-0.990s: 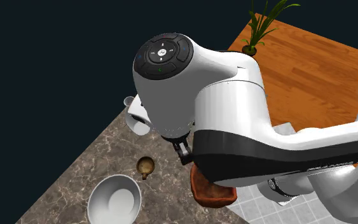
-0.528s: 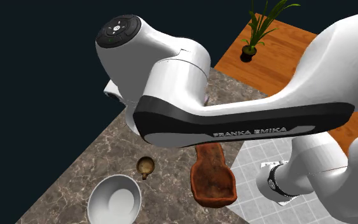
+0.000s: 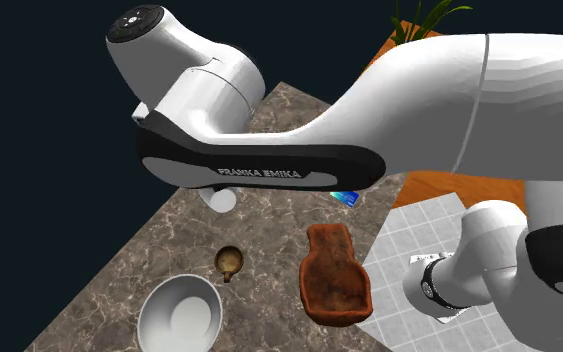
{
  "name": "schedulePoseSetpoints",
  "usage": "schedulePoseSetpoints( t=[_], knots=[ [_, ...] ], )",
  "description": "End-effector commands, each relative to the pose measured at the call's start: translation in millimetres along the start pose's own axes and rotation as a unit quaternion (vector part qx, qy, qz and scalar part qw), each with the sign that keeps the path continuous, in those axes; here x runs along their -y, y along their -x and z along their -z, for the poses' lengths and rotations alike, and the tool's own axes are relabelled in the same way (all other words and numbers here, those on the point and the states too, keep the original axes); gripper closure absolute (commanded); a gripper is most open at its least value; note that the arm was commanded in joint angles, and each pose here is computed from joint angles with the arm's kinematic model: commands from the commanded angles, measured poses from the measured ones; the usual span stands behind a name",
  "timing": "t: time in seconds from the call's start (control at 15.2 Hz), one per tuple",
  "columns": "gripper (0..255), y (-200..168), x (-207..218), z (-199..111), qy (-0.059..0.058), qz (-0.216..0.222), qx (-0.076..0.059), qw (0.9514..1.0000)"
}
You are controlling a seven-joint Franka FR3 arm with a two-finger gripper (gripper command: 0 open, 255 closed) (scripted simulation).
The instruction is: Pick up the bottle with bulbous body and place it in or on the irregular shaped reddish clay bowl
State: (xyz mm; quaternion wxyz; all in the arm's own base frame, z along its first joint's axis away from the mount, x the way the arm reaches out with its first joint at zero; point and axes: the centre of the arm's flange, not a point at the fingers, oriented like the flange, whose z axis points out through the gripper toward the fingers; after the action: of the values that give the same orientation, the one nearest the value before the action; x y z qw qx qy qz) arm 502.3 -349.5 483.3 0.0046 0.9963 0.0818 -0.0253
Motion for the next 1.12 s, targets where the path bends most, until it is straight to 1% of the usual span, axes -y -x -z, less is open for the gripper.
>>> schedulePoseSetpoints(
  t=[0.0, 0.2, 0.66, 1.06],
  knots=[
    [0, -11, -25, -8, -0.001, 0.004, 0.000, 1.0000],
    [0, -26, -59, -16, -0.003, 0.007, -0.001, 1.0000],
    [0, -26, -59, -53, -0.003, 0.007, -0.001, 1.0000],
    [0, -26, -59, -56, -0.003, 0.007, -0.001, 1.0000]
  ],
)
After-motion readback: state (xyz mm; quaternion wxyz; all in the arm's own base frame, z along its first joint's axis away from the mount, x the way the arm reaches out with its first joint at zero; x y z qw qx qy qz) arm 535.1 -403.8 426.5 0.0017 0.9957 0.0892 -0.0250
